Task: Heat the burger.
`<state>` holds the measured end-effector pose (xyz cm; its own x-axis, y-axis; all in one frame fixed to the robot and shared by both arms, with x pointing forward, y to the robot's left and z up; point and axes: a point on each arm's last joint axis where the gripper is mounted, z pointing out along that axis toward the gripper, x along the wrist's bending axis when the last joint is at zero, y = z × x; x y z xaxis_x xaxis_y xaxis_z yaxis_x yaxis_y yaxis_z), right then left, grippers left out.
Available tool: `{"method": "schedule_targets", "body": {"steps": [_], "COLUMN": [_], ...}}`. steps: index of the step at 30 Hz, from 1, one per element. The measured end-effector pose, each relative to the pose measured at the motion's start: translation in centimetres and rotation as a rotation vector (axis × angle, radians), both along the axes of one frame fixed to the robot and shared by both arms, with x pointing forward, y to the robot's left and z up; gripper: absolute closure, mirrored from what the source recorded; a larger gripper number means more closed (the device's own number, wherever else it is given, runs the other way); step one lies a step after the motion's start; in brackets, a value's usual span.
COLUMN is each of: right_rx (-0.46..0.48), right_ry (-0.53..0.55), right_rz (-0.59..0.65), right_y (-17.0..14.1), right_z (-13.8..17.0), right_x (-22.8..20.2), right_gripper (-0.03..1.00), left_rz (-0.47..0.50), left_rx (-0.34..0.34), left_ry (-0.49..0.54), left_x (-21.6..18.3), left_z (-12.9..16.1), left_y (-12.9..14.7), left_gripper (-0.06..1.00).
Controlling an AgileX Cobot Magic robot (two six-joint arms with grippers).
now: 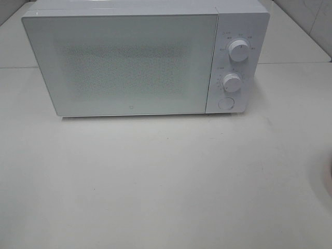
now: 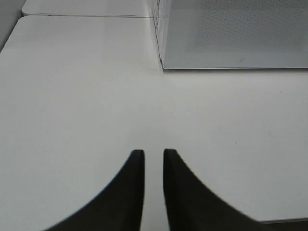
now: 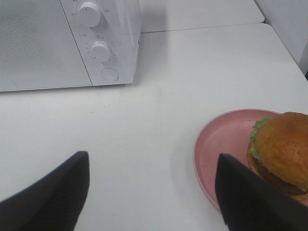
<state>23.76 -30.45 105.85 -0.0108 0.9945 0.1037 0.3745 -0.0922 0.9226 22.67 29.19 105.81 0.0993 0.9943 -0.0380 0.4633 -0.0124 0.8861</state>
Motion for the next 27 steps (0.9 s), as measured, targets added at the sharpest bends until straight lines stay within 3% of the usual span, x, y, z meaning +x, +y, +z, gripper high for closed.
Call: {"method": "schedule_targets", "body": {"steps": [2, 3, 5, 6, 8, 11, 27], "right_rx": [0.000, 0.000, 0.000, 0.000, 0.000, 0.000, 0.000], "right_ry": [0.000, 0.000, 0.000, 0.000, 0.000, 0.000, 0.000], "right_rz": [0.000, 0.000, 0.000, 0.000, 0.000, 0.000, 0.000], "right_y": [0.00, 0.00, 0.00, 0.00, 0.00, 0.00, 0.00], "right_z": [0.00, 0.00, 0.00, 0.00, 0.00, 0.00, 0.00], "right_x": [0.00, 0.00, 0.00, 0.00, 0.00, 0.00, 0.00], "right_gripper": [0.26, 0.26, 0.26, 0.26, 0.26, 0.26, 0.26], "left_rz": [0.013, 0.013, 0.022, 0.022, 0.039, 0.055, 0.057], "left_rx": [0.015, 0.015, 0.014, 0.014, 0.002, -0.005, -0.009], "left_ry": [-0.007, -0.007, -0.003, -0.003, -0.002, -0.001, -0.001], "left_x": [0.27, 0.27, 0.32, 0.32, 0.33, 0.33, 0.34], "left_z": [-0.22, -0.22, -0.33, -0.33, -0.33, -0.33, -0.32], "left_y": [0.17, 0.17, 0.24, 0.24, 0.32, 0.42, 0.42], "left_gripper": [0.62, 0.62, 0.18, 0.18, 0.01, -0.03, -0.04]}}
